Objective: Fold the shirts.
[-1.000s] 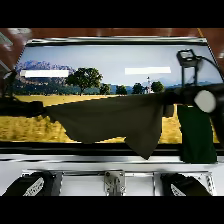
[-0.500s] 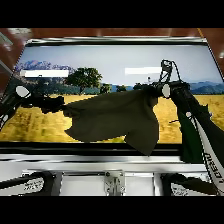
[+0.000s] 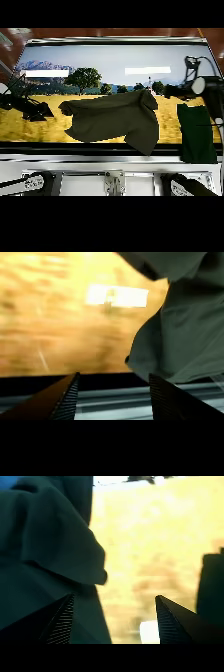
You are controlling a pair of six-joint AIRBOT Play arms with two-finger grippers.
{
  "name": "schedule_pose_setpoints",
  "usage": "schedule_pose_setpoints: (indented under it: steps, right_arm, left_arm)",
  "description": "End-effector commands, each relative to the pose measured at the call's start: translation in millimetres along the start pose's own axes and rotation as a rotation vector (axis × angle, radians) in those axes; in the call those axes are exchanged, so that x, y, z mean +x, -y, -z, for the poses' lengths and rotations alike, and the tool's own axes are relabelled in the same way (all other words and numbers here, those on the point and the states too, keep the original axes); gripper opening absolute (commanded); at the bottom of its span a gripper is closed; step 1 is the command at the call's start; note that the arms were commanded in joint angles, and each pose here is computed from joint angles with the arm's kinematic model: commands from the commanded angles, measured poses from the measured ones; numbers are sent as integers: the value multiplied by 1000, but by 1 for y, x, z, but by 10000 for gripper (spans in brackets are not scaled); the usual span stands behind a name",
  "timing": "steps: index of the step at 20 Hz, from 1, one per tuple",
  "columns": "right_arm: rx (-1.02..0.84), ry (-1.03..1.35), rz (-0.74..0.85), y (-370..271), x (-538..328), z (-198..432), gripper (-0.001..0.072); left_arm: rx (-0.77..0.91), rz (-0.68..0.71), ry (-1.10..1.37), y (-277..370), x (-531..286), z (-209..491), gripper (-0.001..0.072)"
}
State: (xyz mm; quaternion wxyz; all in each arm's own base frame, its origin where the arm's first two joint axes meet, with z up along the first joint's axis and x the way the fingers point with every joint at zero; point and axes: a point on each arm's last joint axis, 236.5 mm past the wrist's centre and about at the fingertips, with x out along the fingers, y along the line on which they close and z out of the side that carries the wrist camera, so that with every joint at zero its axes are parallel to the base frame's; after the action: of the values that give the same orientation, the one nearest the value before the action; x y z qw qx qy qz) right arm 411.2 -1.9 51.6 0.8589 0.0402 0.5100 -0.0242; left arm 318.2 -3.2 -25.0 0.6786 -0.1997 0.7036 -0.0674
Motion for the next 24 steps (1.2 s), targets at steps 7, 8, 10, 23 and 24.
schedule_pose_setpoints:
  steps: [7,8,10,23,24]
  right_arm:
    - [158,-218,-150,31,-12,66,639]
    - [162,-218,-156,29,-12,66,639]
    - [161,-218,-155,30,-12,66,639]
    - [256,-522,-405,-23,60,143,685]
    - [256,-528,-403,-22,67,145,684]
  left_arm:
    - [-111,330,-52,48,91,61,560]
    - [-107,314,-51,49,99,61,560]
    - [-117,297,-52,50,110,57,557]
    - [-74,306,-25,58,94,58,38]
    - [-62,307,-5,60,89,56,38]
